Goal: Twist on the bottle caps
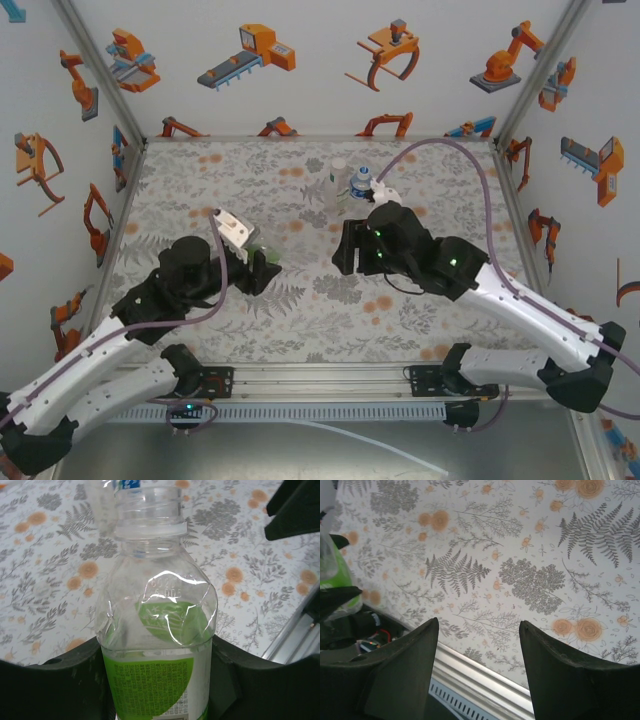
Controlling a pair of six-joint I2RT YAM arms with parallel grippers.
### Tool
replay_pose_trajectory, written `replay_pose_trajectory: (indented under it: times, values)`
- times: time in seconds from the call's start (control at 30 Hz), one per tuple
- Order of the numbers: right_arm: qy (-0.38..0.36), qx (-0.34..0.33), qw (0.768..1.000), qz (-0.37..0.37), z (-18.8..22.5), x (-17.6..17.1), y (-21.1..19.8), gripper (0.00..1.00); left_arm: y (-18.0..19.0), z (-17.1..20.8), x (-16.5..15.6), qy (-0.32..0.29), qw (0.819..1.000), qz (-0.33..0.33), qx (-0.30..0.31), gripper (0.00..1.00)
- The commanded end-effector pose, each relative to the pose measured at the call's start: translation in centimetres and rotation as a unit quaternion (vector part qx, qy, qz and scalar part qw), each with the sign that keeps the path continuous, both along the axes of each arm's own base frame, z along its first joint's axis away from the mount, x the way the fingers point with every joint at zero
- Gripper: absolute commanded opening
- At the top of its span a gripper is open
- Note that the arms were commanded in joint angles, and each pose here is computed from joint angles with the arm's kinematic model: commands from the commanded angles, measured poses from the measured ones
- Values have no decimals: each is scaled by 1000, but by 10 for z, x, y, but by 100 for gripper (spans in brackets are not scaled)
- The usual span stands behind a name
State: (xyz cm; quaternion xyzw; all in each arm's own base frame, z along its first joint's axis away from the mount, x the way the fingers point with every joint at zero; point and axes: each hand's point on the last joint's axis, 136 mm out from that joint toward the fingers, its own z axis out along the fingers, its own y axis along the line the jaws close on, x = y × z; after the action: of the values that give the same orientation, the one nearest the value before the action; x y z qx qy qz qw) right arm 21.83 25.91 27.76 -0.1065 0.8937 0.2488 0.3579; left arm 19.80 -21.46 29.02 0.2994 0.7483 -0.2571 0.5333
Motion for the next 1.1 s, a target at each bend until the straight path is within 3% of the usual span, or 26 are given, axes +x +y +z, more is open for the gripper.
replay_pose_trajectory:
  times: [0.0, 0.5, 1.07]
  values:
    - [-24, -37, 999, 6, -9, 12, 6, 60, 8, 0, 6, 31, 999, 6, -17, 6]
    - [-46, -29, 996, 65, -49, 105, 91, 59, 63, -19, 45, 107, 991, 50, -58, 5]
    - [-110, -81, 986, 101, -126, 211, 187, 46, 109, -37, 65, 76, 985, 155, -16, 6]
